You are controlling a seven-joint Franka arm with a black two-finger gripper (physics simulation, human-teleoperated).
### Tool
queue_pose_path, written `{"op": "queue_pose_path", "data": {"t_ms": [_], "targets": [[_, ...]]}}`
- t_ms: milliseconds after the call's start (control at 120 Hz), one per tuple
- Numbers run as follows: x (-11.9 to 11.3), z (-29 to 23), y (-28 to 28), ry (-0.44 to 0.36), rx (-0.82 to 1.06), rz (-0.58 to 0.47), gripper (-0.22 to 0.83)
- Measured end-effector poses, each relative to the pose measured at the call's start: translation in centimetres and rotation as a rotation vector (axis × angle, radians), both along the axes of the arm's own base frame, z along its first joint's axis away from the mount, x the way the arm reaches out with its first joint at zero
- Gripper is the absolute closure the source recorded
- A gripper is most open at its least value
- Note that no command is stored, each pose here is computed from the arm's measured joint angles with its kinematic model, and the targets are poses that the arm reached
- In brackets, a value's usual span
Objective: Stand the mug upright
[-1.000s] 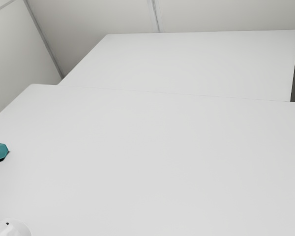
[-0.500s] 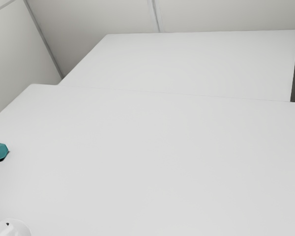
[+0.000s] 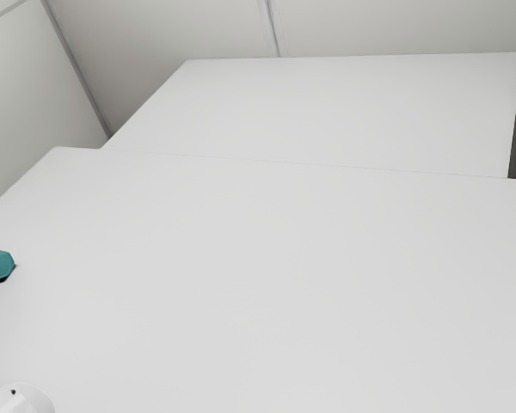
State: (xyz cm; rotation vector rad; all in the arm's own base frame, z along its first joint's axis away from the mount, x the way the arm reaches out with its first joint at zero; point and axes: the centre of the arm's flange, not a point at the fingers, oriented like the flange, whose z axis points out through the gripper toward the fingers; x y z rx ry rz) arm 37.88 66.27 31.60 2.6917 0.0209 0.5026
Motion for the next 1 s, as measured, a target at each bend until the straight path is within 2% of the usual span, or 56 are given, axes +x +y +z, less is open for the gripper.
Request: {"op": "queue_pose_path", "data": {"t_ms": [208,442,667,1000], "targets": [[0.1,-1.0,-0.5,-0.02,-0.071,0.018,0.07],[-1.7,-1.3,-0.1,-0.037,-0.141,0.059,0.2],[-2.8,-3.0,-0.9,-0.051,-0.278,0.097,0.28],[-4.1,-3.4,-1.7,-0.078,-0.43,0.14,0.62]]}}
